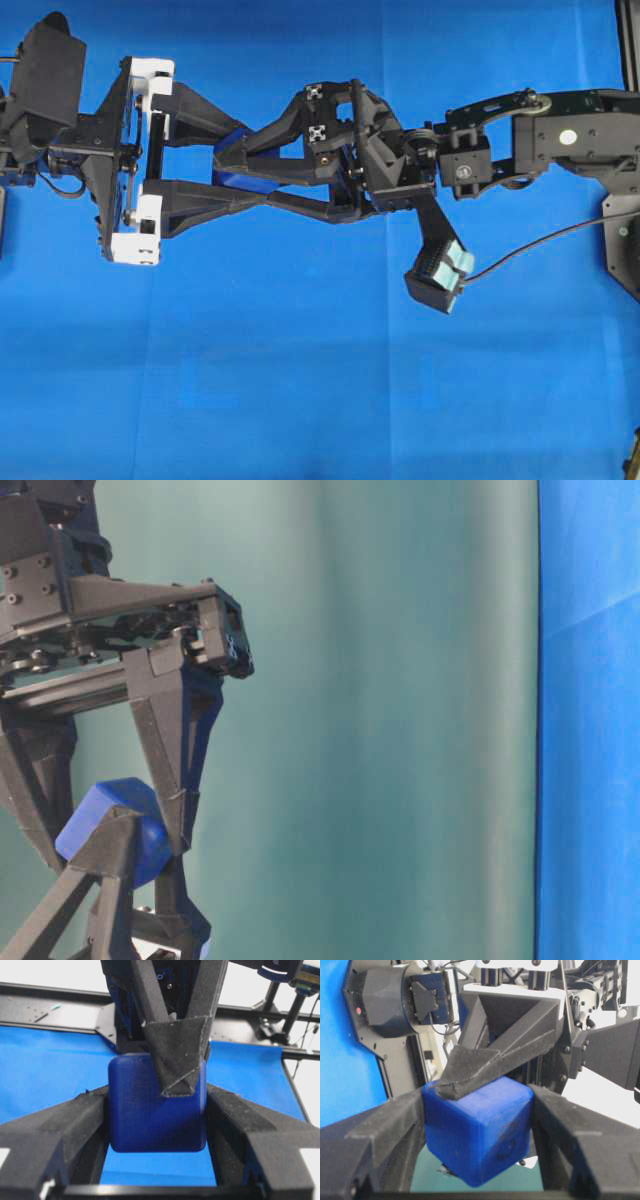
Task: Handover the blue block to the right arm after grasping it with the left arm, then place it in the designated position.
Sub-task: 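Close the right gripper on the cube and open the left gripper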
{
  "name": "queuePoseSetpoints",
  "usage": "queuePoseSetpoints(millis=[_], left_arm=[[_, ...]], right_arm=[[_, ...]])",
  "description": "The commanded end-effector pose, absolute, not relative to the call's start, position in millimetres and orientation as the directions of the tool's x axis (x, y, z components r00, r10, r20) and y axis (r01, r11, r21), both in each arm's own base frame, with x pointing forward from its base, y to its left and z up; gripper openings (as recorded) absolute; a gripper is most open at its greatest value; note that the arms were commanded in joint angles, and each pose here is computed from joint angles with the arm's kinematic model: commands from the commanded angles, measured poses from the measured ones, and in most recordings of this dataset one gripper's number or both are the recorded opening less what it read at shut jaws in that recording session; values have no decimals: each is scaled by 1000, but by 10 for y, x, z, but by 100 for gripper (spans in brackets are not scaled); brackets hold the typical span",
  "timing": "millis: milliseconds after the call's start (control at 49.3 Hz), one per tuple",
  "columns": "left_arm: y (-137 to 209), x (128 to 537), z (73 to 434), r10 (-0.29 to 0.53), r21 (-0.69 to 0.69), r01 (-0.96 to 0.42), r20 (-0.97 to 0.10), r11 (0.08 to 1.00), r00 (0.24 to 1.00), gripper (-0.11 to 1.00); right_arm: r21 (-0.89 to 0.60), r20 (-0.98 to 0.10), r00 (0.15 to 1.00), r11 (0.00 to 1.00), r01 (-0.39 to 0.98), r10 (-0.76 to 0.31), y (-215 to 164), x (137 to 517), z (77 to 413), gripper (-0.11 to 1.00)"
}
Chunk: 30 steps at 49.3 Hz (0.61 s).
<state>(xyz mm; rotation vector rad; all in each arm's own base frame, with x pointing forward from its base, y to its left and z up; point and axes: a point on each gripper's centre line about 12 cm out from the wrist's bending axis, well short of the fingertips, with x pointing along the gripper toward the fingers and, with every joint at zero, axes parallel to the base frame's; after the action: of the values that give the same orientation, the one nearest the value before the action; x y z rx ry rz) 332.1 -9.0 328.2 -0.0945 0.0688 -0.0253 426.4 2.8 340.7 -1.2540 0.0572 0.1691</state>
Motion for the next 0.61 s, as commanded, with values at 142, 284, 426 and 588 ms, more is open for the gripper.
queuePoseSetpoints(millis=[142, 284, 426, 588], left_arm=[[-146, 3299, 3367, -46, -91, 42, -43, 995, 998, 90], [-145, 3296, 3374, -46, -92, 42, -40, 995, 998, 93], [-144, 3282, 3370, -46, -92, 42, -40, 995, 998, 93], [-141, 3185, 3370, -46, -89, 43, -34, 995, 998, 93]], right_arm=[[-944, -87, 992, 312, -112, 92, 10, 4242, 3606, 55], [-944, -86, 992, 312, -110, 92, 10, 4243, 3612, 55], [-944, -87, 992, 312, -113, 95, 23, 4233, 3606, 55], [-943, -87, 992, 312, -113, 94, 43, 4129, 3627, 55]])
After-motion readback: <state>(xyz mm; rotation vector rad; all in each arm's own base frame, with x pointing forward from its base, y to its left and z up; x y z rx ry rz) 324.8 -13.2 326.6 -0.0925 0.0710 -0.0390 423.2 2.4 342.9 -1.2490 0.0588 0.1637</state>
